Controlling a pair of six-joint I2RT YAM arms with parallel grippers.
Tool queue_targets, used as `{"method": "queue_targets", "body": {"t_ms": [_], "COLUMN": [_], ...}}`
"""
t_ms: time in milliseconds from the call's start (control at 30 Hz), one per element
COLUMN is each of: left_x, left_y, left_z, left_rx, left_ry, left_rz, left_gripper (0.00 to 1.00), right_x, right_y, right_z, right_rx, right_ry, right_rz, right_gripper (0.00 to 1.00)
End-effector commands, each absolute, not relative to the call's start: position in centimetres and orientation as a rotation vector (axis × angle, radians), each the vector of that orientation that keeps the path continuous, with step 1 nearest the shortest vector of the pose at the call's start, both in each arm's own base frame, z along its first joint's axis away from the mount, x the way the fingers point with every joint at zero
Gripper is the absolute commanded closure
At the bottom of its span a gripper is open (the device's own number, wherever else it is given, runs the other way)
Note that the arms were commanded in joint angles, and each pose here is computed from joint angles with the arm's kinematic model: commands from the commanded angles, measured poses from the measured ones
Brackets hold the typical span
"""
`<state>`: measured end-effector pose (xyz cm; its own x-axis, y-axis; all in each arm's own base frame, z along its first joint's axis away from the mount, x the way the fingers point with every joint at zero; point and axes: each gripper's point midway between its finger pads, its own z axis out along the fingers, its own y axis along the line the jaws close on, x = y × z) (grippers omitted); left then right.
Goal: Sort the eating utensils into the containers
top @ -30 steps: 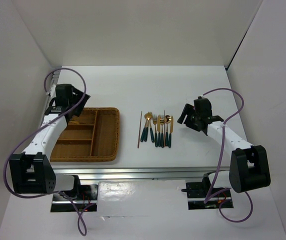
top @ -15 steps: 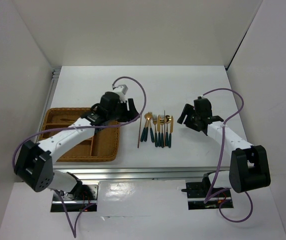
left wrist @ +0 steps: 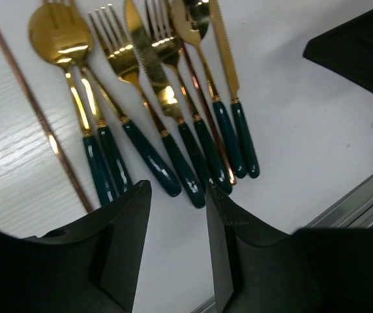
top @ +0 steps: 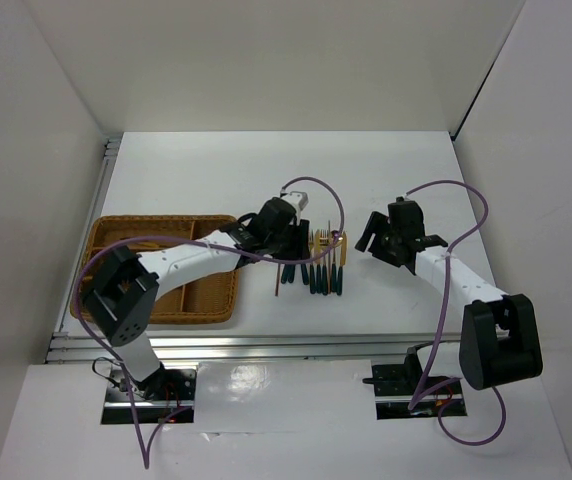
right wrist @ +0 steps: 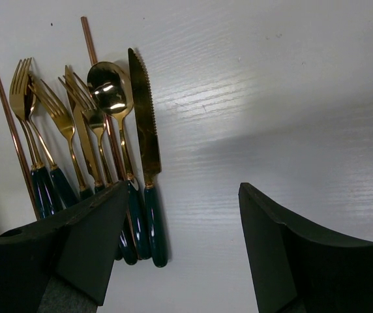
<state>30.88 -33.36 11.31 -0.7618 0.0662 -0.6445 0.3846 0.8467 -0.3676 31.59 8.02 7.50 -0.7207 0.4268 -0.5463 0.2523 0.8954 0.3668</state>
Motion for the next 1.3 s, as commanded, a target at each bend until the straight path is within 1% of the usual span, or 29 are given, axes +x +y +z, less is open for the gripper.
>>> {"method": "queue_targets", "body": {"t_ms": [0,133,300,433,667,1000,1267], "left_x": [31.2,30.5,30.0,29.9,30.5,31.3,31.7], "left_y": [-35.3,-37.6,-38.8,-39.9,-39.7,-39.9,-38.8], "left_z": [11.9,11.0,8.7,8.2,6.8,5.1,3.9], "left_rx": [0.310,0.345,0.359,0.367,0.315,0.281,0.220], "left_ry": [2.371,2.397,2.459,2.470,2.502,2.538,2.572], "left_rz": [-0.682,-0.733,-0.722,-0.716,-0.657,-0.603,-0.497], "left_gripper": [0.48,0.49,0.51,0.52,0.56,0.56,0.56], "right_x": [32.3,32.0,32.1,32.1,32.1,31.9,32.2], "right_y": [7.8,7.7,7.5,7.4,7.3,7.3,7.4], "right_z": [8.6,8.3,8.3,8.2,8.2,8.1,8.2], "right_rx": [0.495,0.496,0.489,0.493,0.482,0.484,0.484], "right_ry": [2.350,2.359,2.357,2.355,2.356,2.365,2.365], "right_rz": [0.356,0.353,0.338,0.327,0.323,0.320,0.320], "right_gripper": [0.24,0.24,0.24,0.24,0.24,0.24,0.24]}}
